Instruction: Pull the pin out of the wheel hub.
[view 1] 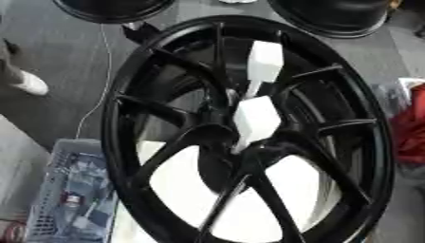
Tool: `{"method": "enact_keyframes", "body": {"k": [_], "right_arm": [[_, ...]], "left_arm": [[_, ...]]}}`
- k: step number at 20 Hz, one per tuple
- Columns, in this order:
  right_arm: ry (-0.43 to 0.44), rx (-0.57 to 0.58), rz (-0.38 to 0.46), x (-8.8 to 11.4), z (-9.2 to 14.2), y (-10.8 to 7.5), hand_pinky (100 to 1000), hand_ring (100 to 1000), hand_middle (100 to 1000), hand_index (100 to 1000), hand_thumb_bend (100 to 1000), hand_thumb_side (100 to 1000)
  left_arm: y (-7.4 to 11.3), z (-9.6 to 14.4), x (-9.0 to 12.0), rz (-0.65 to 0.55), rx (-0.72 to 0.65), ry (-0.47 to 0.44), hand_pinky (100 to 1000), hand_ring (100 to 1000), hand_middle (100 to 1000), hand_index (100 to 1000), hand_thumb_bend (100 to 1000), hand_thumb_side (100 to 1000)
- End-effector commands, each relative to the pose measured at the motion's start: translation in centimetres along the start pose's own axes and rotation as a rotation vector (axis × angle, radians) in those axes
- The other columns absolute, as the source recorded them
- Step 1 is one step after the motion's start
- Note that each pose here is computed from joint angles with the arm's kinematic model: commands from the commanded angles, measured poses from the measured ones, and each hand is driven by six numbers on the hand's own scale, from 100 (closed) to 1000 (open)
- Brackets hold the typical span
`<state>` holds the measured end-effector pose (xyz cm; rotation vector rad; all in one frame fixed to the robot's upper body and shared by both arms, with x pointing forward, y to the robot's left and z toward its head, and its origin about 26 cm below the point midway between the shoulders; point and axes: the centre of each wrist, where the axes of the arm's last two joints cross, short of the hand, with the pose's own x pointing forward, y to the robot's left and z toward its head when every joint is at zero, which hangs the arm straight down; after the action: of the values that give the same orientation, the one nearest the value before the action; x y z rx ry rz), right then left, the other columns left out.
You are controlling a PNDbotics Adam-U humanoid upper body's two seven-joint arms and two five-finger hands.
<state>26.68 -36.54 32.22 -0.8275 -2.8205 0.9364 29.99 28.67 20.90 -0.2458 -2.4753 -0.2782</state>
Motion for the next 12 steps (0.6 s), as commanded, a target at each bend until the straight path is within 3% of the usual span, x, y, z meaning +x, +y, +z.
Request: {"method": "enact_keyframes", "body": {"k": [1, 6, 12], "right_arm": [[-0.08, 0.092, -0.028, 0.4, -1.2, 0.4, 679, 909, 861, 851, 100, 198], [-0.086, 0.25, -0.078, 0.7, 0.4, 2.7, 681, 911, 864, 849, 100, 329], [-0.103, 0.402, -0.152, 1.3, 2.2, 5.2, 679, 911, 866, 849, 100, 333]], "left_arm": [[0.1, -0.7, 0.8, -0.009, -0.027, -0.027, 812, 762, 657, 796, 100, 661], [0.0, -1.0, 0.8, 0.005, -0.031, -0.034, 812, 746, 657, 797, 100, 662], [-0.3, -1.4, 0.9, 0.024, -0.042, -0.048, 813, 746, 656, 797, 100, 661]]}}
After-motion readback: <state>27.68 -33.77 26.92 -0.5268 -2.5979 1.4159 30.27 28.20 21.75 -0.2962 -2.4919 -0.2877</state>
